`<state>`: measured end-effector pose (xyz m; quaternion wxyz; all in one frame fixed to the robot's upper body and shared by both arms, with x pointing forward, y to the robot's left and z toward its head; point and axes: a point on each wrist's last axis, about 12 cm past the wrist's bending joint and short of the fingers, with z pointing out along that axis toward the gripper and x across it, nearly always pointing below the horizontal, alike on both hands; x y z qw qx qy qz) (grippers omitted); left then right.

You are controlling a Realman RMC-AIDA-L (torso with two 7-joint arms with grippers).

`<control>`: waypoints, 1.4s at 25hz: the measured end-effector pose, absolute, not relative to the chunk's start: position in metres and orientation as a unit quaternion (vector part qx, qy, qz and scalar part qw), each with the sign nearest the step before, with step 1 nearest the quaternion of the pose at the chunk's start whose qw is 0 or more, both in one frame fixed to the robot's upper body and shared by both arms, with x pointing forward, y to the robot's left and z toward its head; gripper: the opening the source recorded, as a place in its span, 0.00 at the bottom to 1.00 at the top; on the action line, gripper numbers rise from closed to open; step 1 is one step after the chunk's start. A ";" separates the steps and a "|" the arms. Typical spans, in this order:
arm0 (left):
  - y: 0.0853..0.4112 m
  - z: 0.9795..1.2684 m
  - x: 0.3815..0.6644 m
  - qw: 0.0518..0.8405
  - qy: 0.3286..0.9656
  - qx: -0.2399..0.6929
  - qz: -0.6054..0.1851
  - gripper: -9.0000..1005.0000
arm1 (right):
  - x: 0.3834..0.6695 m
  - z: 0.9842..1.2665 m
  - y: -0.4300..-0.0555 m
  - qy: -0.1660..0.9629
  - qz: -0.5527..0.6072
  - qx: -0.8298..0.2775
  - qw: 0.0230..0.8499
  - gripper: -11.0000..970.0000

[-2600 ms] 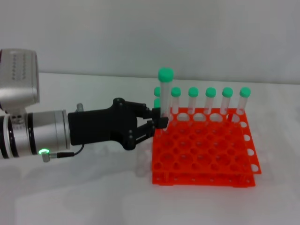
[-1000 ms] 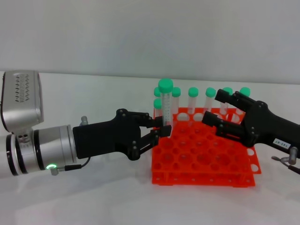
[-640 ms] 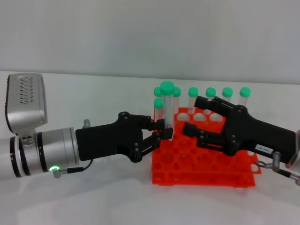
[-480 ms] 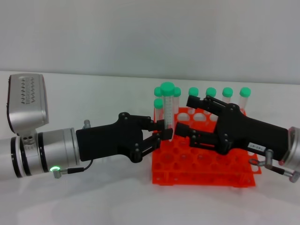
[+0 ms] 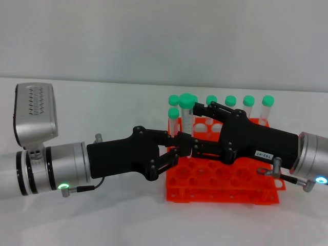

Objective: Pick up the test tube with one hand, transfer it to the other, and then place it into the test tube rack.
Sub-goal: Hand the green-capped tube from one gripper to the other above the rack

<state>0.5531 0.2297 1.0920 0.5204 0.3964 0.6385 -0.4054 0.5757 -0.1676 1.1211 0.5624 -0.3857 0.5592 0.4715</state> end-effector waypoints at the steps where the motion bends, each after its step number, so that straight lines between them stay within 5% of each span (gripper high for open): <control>1: 0.230 1.092 0.553 0.520 0.639 0.396 -0.405 0.20 | 0.576 1.121 -0.167 0.560 0.471 -0.386 0.562 0.84; 8: 0.230 1.088 0.552 0.512 0.645 0.400 -0.403 0.20 | 0.582 1.124 -0.157 0.567 0.464 -0.397 0.552 0.83; 14: 0.230 1.086 0.552 0.505 0.653 0.400 -0.399 0.21 | 0.588 1.124 -0.153 0.582 0.455 -0.397 0.545 0.63; 35: 0.234 1.083 0.552 0.489 0.667 0.399 -0.395 0.21 | 0.588 1.126 -0.157 0.582 0.459 -0.401 0.538 0.29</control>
